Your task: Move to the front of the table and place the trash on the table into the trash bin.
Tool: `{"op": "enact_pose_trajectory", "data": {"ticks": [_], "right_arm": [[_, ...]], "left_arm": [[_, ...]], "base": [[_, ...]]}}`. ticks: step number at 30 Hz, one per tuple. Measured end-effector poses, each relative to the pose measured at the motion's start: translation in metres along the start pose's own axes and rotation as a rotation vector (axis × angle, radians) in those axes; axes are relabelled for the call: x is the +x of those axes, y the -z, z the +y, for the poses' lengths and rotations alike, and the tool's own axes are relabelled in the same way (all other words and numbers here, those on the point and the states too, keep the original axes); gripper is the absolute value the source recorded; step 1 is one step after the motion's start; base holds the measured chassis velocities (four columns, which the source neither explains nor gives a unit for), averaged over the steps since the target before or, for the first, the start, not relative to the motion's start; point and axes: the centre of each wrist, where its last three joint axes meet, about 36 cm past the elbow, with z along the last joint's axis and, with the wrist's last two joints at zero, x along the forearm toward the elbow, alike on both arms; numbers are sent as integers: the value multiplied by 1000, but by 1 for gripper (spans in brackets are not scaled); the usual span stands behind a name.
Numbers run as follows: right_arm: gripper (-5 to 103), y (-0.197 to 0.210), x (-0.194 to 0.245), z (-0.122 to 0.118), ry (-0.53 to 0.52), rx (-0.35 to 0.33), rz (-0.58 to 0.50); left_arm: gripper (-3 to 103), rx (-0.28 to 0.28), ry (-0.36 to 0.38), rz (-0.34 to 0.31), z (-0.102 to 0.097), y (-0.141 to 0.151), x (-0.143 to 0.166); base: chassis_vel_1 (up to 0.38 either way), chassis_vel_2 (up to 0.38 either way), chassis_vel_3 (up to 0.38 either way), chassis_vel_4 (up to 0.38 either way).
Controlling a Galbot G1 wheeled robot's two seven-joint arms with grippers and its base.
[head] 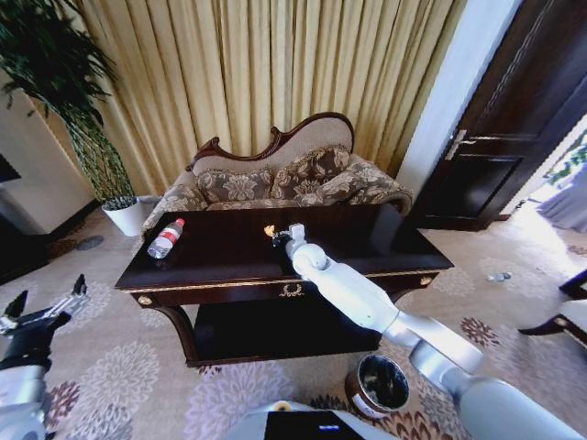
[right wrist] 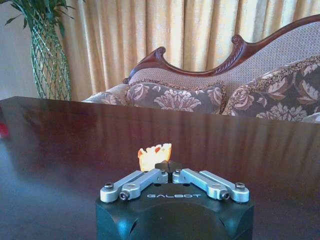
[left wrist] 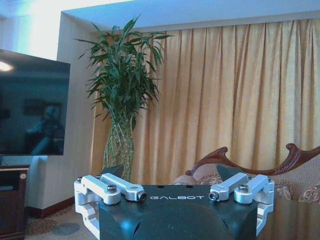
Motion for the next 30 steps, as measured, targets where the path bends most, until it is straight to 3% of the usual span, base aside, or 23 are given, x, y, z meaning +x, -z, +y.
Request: {"op": "enact_pose_trajectory", "data": {"ticks": [11, 14, 17, 24, 26, 27, 29, 30], "right_arm": [[0, 19, 17, -3, -15, -25, -69], [0, 37, 36, -9, -60, -13, -171], [0, 41, 42, -15, -87, -7, -196], [0, 29, 79, -77, -259, 23, -228], [0, 17, 100, -111, -332, 37, -226], [0, 17, 100, -111, -332, 37, -226], [0, 2, 126, -144, -400, 54, -228], [0, 2, 126, -144, -400, 54, -228]], "left_arm": [[100, -1, 1, -9, -1, 1, 3], [100, -3, -11, -12, -1, 3, 1], [100, -5, -20, -12, -1, 5, -2], [100, 2, -83, 26, 0, 10, -31], [100, -1, -114, 42, -5, 8, -41], [100, -1, -114, 42, -5, 8, -41], [100, 1, -152, 56, -15, 7, -49], [100, 1, -152, 56, -15, 7, -49]], "base": [[0, 0, 0, 0], [0, 0, 0, 0], [0, 0, 0, 0], [0, 0, 0, 0], [0, 0, 0, 0], [0, 0, 0, 0], [0, 0, 0, 0], [0, 0, 0, 0]]}}
